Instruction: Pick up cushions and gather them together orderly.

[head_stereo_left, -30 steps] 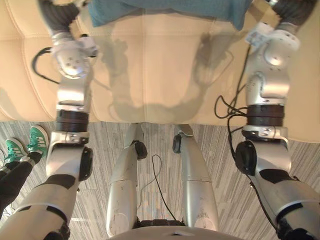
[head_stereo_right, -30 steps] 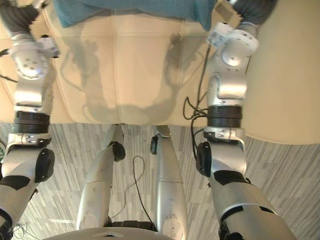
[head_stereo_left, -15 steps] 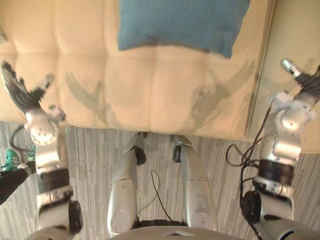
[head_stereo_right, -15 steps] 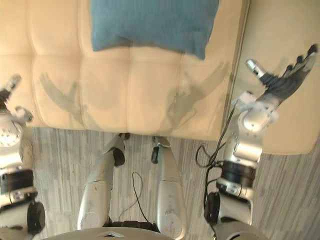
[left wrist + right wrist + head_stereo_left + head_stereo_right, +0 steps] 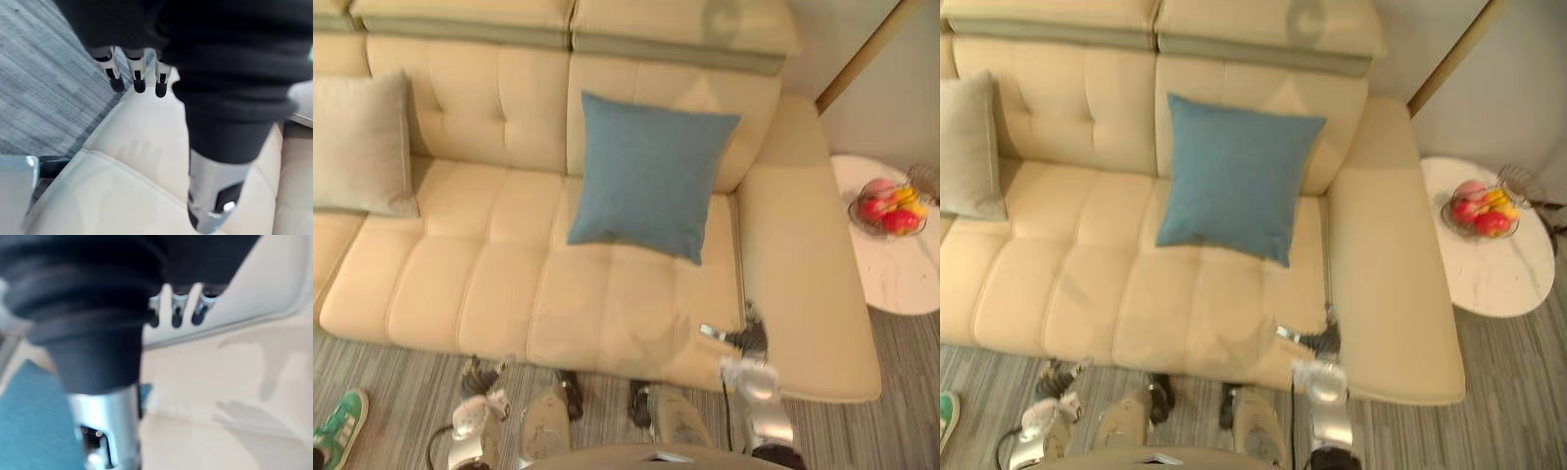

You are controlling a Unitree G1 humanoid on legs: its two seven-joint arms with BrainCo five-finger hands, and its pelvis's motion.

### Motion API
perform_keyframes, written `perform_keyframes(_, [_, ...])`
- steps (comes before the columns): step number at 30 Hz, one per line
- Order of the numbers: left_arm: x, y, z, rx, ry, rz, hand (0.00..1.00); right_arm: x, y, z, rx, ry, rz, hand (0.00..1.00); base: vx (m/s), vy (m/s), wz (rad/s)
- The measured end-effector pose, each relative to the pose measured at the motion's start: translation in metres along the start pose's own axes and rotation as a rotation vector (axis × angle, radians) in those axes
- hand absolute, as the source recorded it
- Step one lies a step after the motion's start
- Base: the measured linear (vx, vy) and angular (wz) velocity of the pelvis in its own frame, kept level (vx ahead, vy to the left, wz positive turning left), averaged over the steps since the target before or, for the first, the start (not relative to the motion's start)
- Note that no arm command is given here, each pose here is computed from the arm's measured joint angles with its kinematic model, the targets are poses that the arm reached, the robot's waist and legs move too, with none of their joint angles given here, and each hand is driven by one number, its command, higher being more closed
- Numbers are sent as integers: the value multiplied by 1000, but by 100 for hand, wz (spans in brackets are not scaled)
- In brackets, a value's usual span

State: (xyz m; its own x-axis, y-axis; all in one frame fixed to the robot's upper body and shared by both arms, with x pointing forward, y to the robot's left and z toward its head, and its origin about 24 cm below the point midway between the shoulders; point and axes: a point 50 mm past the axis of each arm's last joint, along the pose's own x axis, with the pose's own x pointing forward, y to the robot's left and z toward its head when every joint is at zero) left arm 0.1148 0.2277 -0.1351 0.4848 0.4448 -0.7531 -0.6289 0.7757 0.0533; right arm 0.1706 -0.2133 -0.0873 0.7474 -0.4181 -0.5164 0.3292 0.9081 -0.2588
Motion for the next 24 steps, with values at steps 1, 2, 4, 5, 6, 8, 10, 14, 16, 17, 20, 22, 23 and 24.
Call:
perform_keyframes(1, [-2,2,-12,-13,48,17,0,-4,1,-20,-14,84,13,0,104,4,1])
perform_keyframes(2, [-3,2,-17,-18,66,24,0,-6,1,-29,-27,119,20,0,105,4,0])
perform_keyframes(4, [-6,-1,-31,-8,128,28,0,-15,0,-56,-40,235,27,0,116,13,-10])
perform_keyframes(5, [-8,-5,-37,8,154,21,0,-20,2,-67,-26,289,25,0,85,14,-22])
perform_keyframes(6, [-8,-4,-38,18,155,22,0,-21,2,-70,-19,305,24,0,52,13,-27])
perform_keyframes(8, [-8,-8,-37,47,154,15,0,-25,7,-77,17,349,27,0,22,19,-29])
perform_keyframes(10, [-7,-10,-36,61,153,11,0,-24,9,-75,39,348,28,0,-21,29,-35])
perform_keyframes(14, [-7,-11,-36,63,150,24,0,-20,9,-71,42,336,26,0,-147,-2,-37])
perform_keyframes(16, [-7,-7,-32,94,127,35,0,-21,9,-72,40,339,27,0,-145,-76,-2])
perform_keyframes(17, [-6,-7,-29,106,116,32,0,-23,10,-75,38,352,29,0,-129,-131,22])
perform_keyframes(20, [-4,1,-26,138,105,43,0,-27,15,-87,23,413,51,0,-157,-222,31])
perform_keyframes(22, [-4,0,-24,130,103,55,0,-21,15,-82,6,406,55,0,-176,-217,2])
perform_keyframes(23, [-5,-4,-24,126,95,51,0,-15,16,-74,-11,373,55,0,-224,-235,-22])
perform_keyframes(24, [-6,-5,-26,135,98,49,0,-10,12,-69,-22,353,48,0,-302,-277,-28])
